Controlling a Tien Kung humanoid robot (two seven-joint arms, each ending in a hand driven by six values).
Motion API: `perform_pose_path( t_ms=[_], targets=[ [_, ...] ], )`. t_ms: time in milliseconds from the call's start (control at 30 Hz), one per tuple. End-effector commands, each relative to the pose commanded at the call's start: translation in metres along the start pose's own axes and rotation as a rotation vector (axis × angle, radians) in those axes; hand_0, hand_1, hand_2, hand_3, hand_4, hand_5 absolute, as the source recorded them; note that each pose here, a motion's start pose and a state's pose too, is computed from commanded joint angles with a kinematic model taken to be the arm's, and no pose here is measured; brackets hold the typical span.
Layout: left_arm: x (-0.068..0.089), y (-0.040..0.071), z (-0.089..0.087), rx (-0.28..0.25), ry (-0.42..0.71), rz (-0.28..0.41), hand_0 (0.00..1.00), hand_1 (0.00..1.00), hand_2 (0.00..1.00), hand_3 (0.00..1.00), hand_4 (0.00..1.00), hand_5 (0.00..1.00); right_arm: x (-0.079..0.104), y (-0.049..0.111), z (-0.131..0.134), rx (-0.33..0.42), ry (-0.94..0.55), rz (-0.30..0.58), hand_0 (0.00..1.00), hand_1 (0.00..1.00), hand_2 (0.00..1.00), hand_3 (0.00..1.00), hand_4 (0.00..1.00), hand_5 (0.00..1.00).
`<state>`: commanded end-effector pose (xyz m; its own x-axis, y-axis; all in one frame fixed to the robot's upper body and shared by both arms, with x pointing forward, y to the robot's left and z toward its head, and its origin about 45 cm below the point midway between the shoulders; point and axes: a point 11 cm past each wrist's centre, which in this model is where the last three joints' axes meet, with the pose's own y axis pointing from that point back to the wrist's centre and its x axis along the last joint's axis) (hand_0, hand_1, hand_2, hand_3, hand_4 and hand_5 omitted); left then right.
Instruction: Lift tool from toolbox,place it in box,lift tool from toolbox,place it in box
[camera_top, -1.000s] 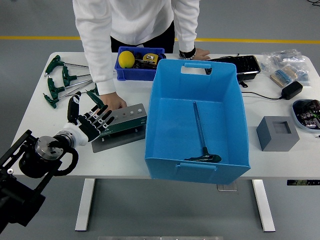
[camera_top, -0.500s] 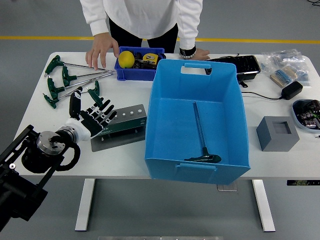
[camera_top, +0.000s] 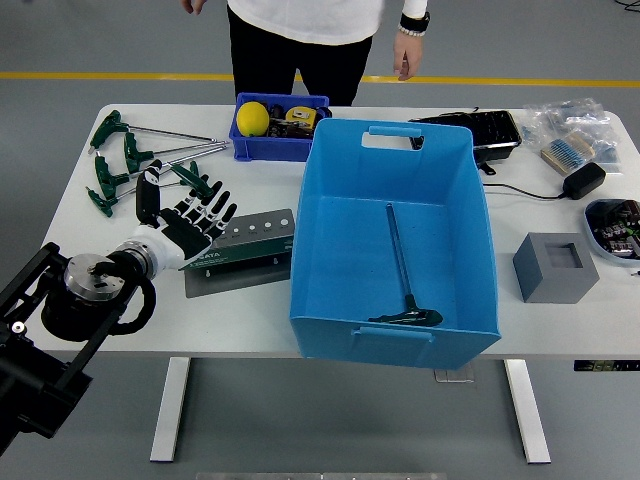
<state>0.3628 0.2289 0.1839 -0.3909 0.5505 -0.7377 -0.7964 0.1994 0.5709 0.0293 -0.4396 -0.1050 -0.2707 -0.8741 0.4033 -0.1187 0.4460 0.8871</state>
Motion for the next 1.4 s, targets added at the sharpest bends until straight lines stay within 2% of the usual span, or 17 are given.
perform_pose_path(
  t_ms=[167,200,367,400,567,600,767,800,967,1000,1167,1200,1367,1400],
  targets=[
    [-0.009,0.007,0.005,-0.019,0.002,-0.035,0.394,0.421,0.546,0.541,0.868,0.887,0.000,0.000,0.002,-0.003,0.000,0.000,0.676,0.650,0.719,0.586,0.848,0.760],
    [-0.011,0.009,0.006,-0.022,-0.001,-0.043,0.367,0.366,0.487,0.473,0.998,0.780,0.000,0.000,0.002,-0.003,0.000,0.000,0.677,0.650,0.718,0.588,0.848,0.761],
    [-0.023,0.016,0.010,-0.034,-0.018,-0.082,0.367,0.366,0.487,0.473,0.998,0.780,0.000,0.000,0.003,-0.005,0.000,0.000,0.677,0.650,0.718,0.588,0.848,0.761],
    [-0.025,0.017,0.011,-0.039,-0.022,-0.090,0.344,0.313,0.433,0.406,0.998,0.744,0.000,0.000,0.004,-0.005,0.000,0.000,0.676,0.650,0.719,0.587,0.848,0.760],
    [-0.032,0.020,0.014,-0.062,-0.050,-0.119,0.344,0.313,0.433,0.406,0.998,0.744,0.000,0.000,0.004,-0.007,0.003,0.000,0.676,0.650,0.719,0.587,0.848,0.760],
    [-0.032,0.020,0.014,-0.068,-0.057,-0.119,0.318,0.220,0.331,0.337,0.998,0.663,0.000,0.000,0.005,-0.008,0.003,0.000,0.676,0.650,0.718,0.588,0.847,0.759],
    [-0.030,0.019,0.017,-0.100,-0.089,-0.103,0.318,0.220,0.331,0.337,0.998,0.663,0.000,0.000,0.005,-0.009,0.003,0.001,0.676,0.650,0.718,0.588,0.847,0.759],
    [-0.030,0.019,0.018,-0.106,-0.092,-0.101,0.268,0.170,0.259,0.269,0.998,0.539,0.000,0.000,0.005,-0.009,0.003,0.001,0.675,0.650,0.719,0.589,0.847,0.759],
    [-0.033,0.019,0.019,-0.118,-0.117,-0.127,0.268,0.170,0.259,0.269,0.998,0.539,0.000,0.000,0.004,-0.006,0.002,0.001,0.675,0.650,0.719,0.589,0.847,0.759],
    [-0.034,0.019,0.019,-0.117,-0.128,-0.139,0.285,0.178,0.267,0.286,0.998,0.496,0.000,0.000,0.004,-0.006,0.002,0.001,0.675,0.650,0.720,0.589,0.848,0.761],
    [-0.039,0.020,0.020,-0.123,-0.191,-0.168,0.285,0.178,0.267,0.286,0.998,0.496,0.000,0.000,0.002,-0.002,0.001,0.000,0.675,0.650,0.720,0.589,0.848,0.761],
    [-0.038,0.020,0.020,-0.127,-0.196,-0.162,0.243,0.130,0.216,0.238,0.998,0.344,0.000,0.000,0.002,-0.002,0.001,0.000,0.675,0.650,0.719,0.589,0.848,0.761],
    [-0.034,0.018,0.021,-0.128,-0.153,-0.120,0.243,0.130,0.216,0.238,0.998,0.344,0.000,0.000,0.002,-0.001,-0.001,0.000,0.675,0.650,0.719,0.589,0.848,0.761],
    [-0.033,0.018,0.021,-0.129,-0.144,-0.113,0.201,0.098,0.200,0.205,0.989,0.181,0.000,0.000,0.001,-0.001,-0.001,0.000,0.675,0.650,0.719,0.590,0.848,0.761]
  ],
)
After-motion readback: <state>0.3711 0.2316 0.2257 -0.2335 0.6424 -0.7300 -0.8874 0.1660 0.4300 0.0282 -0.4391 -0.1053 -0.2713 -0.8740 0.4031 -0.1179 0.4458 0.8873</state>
